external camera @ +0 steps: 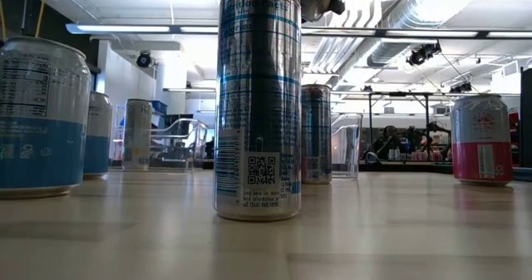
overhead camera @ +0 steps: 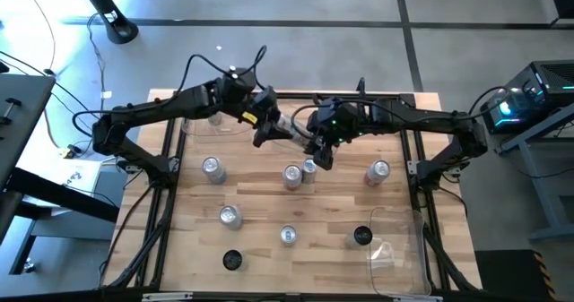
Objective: Sort soda cans
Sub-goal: Put the top white-yellow soda can into the top left transparent bin
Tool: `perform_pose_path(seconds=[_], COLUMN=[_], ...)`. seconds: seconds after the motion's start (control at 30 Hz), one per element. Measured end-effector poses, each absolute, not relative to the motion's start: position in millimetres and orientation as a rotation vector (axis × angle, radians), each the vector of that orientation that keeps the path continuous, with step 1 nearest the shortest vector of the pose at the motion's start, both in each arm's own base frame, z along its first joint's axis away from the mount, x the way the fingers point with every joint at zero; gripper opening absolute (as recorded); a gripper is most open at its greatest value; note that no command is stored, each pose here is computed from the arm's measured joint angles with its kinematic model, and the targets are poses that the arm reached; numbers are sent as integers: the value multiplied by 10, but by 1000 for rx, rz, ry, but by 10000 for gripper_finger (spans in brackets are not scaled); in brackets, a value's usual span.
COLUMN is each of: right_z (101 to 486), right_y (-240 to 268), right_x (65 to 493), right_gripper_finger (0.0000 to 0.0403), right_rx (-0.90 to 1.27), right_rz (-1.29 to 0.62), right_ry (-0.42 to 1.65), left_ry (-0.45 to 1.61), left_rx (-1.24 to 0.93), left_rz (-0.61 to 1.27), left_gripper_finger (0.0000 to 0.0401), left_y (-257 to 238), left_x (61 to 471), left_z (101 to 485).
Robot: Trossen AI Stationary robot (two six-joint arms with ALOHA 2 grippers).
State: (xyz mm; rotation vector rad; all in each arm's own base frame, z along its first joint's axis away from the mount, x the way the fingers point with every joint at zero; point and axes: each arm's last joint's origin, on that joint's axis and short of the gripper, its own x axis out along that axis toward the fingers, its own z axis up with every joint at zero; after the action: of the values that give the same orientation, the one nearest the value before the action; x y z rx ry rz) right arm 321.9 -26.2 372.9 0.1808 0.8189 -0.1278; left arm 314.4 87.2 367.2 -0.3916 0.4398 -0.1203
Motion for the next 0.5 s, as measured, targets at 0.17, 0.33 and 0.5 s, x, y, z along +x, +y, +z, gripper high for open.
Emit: perform_pose_path(seconds=[0.17,0.33,0.5], right_z=[3732,3749,3896], right_y=[-264,-274,-277], right_x=[3222,3208,3060], right_gripper_finger=[247,378,356], right_rx=[180,176,126], right_rz=[-128,-153,-183], right_ry=[815,807,763], left_ry=[437,470,511], left_rx=[-395,-433,-421], left_rz=[-109,-64,29], left_gripper_finger=[236,236,236], left_y=[946,1063,1201], left_x=[3120,3063,2833], left_z=[3671,3630,3675])
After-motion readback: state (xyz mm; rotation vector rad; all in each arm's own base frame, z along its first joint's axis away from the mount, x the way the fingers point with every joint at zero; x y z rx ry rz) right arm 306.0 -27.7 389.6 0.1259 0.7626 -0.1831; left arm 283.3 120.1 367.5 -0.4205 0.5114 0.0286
